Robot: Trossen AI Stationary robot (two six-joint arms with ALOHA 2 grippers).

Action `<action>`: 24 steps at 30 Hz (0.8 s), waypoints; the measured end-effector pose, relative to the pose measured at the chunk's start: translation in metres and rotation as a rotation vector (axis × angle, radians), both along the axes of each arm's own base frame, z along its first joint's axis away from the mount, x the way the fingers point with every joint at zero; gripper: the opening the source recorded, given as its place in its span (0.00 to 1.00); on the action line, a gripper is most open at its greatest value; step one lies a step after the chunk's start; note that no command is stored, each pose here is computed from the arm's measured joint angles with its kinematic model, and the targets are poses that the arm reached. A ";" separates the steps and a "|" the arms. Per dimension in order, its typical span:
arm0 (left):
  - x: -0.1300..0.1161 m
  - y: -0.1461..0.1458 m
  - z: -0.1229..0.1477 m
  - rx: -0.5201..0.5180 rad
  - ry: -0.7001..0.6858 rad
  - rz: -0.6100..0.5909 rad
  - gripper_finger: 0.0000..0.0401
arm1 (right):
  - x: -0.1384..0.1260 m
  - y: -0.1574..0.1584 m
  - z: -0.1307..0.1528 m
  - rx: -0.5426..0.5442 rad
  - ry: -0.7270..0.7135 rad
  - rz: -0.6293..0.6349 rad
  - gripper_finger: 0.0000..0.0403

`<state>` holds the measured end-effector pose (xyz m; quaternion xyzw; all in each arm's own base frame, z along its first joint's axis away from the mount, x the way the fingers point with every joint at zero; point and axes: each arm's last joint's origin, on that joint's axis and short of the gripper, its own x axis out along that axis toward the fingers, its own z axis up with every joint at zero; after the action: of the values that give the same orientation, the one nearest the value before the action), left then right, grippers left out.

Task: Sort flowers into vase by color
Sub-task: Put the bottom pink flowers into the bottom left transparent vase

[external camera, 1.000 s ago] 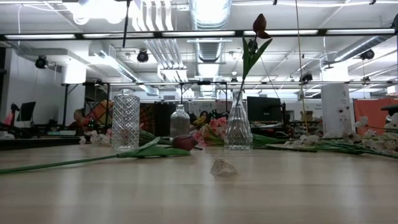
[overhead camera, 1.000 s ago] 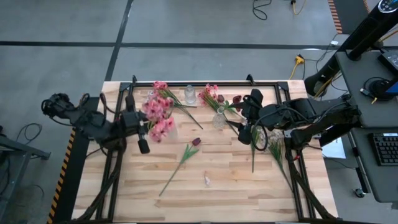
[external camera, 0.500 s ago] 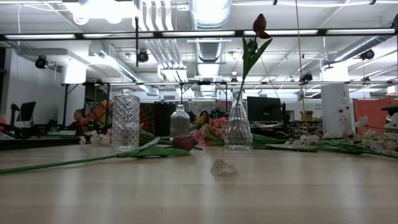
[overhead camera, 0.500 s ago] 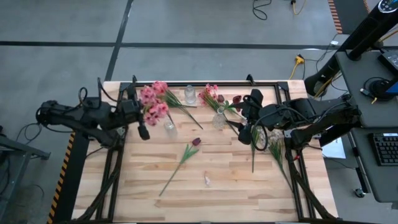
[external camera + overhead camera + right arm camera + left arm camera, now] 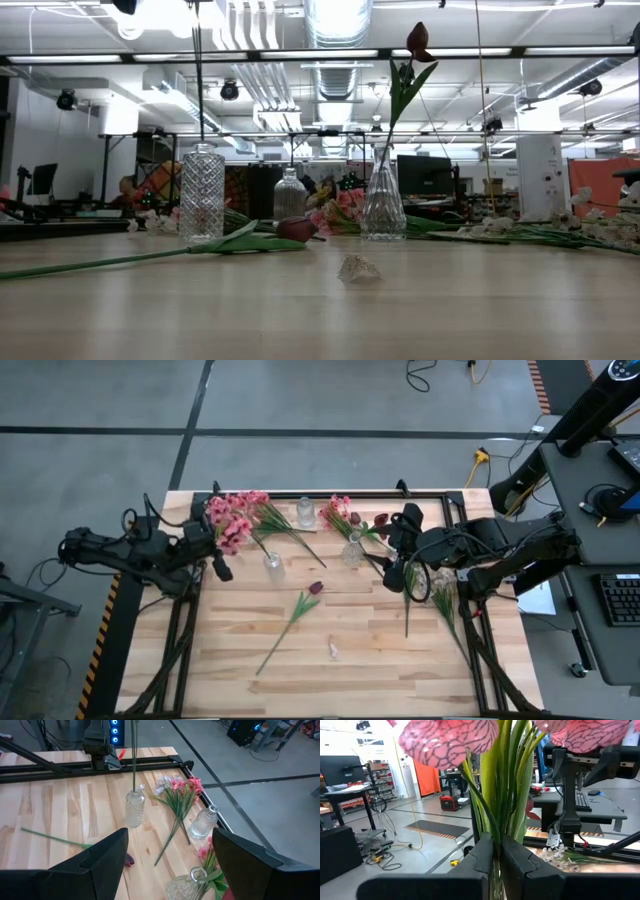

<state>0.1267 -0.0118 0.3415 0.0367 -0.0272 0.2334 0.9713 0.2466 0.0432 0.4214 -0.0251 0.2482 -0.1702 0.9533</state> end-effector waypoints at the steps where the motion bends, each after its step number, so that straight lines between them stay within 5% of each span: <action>1: 0.000 0.000 -0.002 0.000 -0.001 0.001 0.01 | 0.000 0.000 0.000 0.000 0.000 0.000 0.70; 24: 0.003 0.001 -0.017 -0.024 0.005 0.015 0.01 | 0.000 0.000 0.000 0.000 -0.003 -0.007 0.70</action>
<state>0.1299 -0.0110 0.3244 0.0259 -0.0219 0.2407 0.9700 0.2466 0.0431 0.4215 -0.0238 0.2471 -0.1735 0.9530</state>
